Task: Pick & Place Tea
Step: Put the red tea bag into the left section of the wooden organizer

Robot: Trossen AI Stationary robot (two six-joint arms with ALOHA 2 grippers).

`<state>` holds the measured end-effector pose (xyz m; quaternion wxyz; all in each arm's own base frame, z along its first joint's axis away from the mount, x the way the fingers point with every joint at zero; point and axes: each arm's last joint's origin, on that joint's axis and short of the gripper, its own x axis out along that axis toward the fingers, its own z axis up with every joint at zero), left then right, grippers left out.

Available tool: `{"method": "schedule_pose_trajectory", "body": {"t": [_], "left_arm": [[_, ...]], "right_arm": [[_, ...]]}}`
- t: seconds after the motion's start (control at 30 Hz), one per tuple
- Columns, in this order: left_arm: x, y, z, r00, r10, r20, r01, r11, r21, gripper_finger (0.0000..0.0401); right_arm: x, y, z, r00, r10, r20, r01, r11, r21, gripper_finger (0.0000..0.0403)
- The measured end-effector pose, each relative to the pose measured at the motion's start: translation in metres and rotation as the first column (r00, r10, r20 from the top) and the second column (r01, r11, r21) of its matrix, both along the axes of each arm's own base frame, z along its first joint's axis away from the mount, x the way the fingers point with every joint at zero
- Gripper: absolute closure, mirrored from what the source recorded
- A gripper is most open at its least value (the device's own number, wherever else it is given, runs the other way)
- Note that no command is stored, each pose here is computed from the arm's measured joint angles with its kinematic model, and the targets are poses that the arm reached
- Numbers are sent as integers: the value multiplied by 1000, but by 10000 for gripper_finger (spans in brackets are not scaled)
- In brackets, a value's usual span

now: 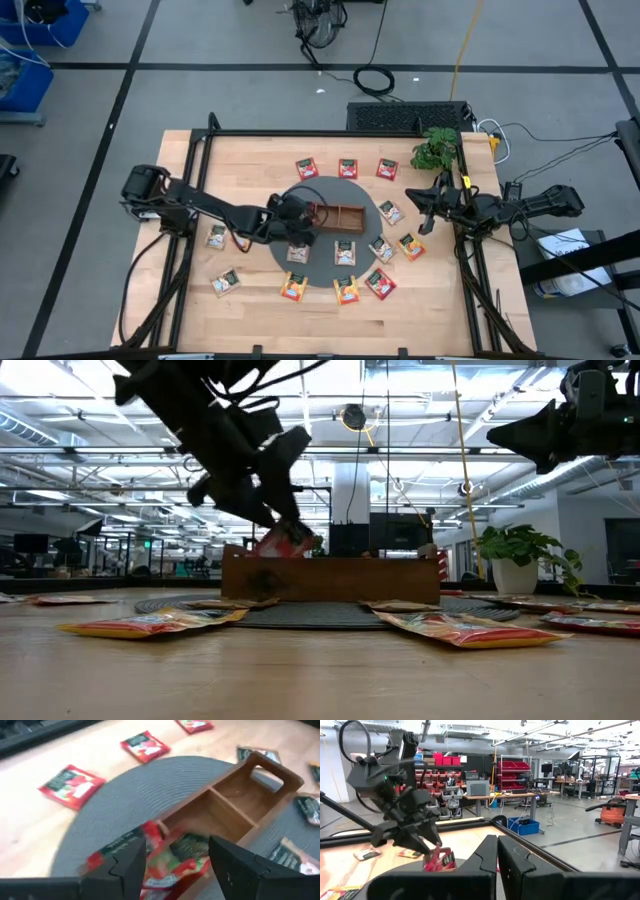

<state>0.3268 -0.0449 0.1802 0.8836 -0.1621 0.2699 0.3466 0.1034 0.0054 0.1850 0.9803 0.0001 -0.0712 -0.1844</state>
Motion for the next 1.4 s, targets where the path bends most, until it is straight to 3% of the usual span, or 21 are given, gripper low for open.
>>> {"method": "schedule_pose_trajectory", "body": {"t": [0.47,0.6,0.73,0.93,1.1,1.4], "left_arm": [[-2,0,8,1000,-17,5,17,1000,18,185],[-4,0,5,993,-93,-75,96,995,36,185],[-4,6,5,972,-203,-118,196,978,-63,185],[-10,30,-5,967,-172,-188,119,958,-262,185],[-14,42,-8,970,-94,-224,26,958,-286,185],[-11,41,-5,976,-111,-186,51,952,-301,185]], "right_arm": [[1,0,-1,1000,0,-8,0,1000,-2,399],[1,0,-1,1000,0,-8,0,1000,-2,399],[1,0,-1,1000,0,-8,0,1000,-2,399],[1,0,-1,1000,0,-9,0,1000,-2,399],[1,0,-1,1000,0,-9,0,1000,-2,399],[1,0,-1,1000,0,-8,0,1000,-2,399]]}}
